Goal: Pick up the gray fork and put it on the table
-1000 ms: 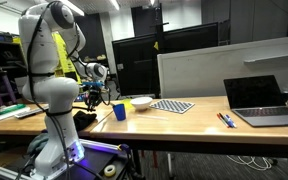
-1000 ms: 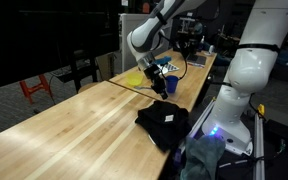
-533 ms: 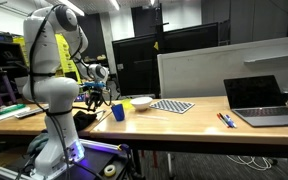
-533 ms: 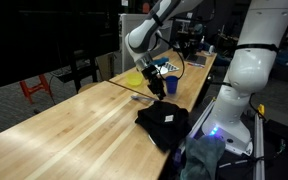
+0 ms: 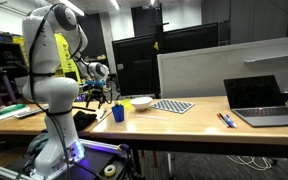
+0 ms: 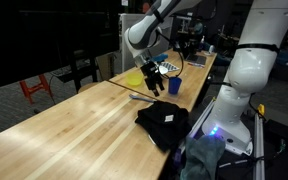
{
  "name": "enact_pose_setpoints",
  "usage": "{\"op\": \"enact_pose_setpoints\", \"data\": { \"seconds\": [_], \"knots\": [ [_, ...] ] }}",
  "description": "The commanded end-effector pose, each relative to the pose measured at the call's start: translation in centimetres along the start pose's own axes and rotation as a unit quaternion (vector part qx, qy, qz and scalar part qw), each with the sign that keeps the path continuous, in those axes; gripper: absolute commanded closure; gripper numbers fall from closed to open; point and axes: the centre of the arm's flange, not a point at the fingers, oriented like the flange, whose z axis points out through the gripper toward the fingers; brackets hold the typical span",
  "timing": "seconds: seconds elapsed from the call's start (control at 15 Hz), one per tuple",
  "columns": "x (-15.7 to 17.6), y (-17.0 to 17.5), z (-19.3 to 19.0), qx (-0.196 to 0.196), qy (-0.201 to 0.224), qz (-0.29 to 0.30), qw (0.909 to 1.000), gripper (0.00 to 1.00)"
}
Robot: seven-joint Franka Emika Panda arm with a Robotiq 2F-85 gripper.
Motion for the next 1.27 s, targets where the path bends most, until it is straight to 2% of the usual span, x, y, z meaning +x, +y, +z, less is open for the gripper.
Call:
{"op": "enact_pose_setpoints", "data": {
  "seconds": [0.0, 0.4, 0.8, 1.0, 1.2],
  "knots": [
    [-2.7, 0.1, -2.1, -0.019, 0.029, 0.004, 0.9994, 0.00],
    [-6.1, 0.3, -5.0, -0.038, 0.088, 0.010, 0.9953, 0.00],
    [-9.3, -1.0, -8.3, -0.059, 0.186, 0.006, 0.9808, 0.00],
    [-10.3, -0.5, -12.0, -0.064, 0.229, 0.022, 0.9710, 0.00],
    [-11.4, 1.3, -16.7, -0.058, 0.252, 0.050, 0.9648, 0.00]
  ]
}}
